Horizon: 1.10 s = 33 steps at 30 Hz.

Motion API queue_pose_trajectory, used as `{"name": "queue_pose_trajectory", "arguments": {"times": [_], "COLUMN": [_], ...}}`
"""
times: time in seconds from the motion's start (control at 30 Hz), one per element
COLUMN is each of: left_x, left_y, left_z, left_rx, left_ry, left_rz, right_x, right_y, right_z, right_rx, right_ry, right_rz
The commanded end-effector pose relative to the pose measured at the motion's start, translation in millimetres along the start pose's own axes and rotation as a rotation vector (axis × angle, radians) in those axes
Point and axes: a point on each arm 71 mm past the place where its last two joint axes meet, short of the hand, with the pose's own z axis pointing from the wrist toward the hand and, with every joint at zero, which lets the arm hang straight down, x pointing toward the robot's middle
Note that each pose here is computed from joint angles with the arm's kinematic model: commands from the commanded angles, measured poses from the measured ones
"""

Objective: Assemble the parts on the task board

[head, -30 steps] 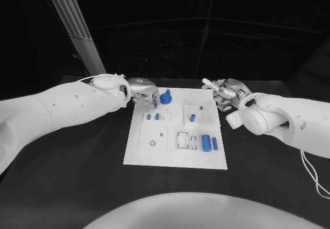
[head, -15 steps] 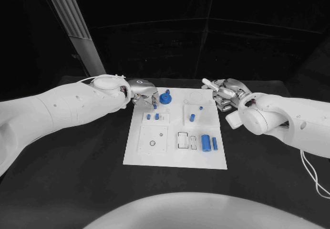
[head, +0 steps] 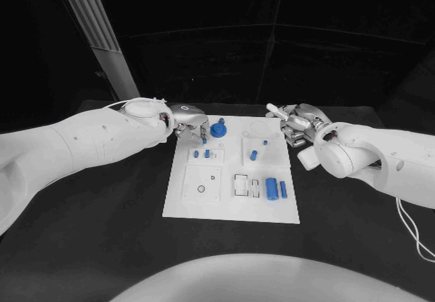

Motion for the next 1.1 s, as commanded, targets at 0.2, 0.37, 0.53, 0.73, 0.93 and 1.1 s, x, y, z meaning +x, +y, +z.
{"name": "queue_pose_trajectory", "arguments": {"times": [0.2,0.37,0.53,0.73,0.93,1.1], "left_x": [2.5,3.8,4.9,5.9,6.5,7.3], "left_y": [1.6,0.9,0.6,0.8,0.6,0.3], "left_z": [1.2,2.1,2.8,3.2,4.1,4.3], "left_rx": [-0.015,-0.015,-0.016,-0.020,-0.022,-0.020], "left_ry": [0.022,0.030,0.037,0.045,0.053,0.062], "left_rz": [-0.013,-0.017,-0.021,-0.024,-0.027,-0.031], "right_x": [1.0,0.9,1.1,1.1,1.2,1.4], "right_y": [1.8,1.7,1.8,1.8,1.9,2.0], "right_z": [-0.3,-0.3,-0.2,-0.3,-0.2,-0.2], "right_rx": [-0.008,-0.008,-0.008,-0.008,-0.008,-0.009], "right_ry": [0.009,0.009,0.010,0.010,0.010,0.011], "right_rz": [-0.002,-0.002,-0.002,-0.002,-0.002,-0.002]}}
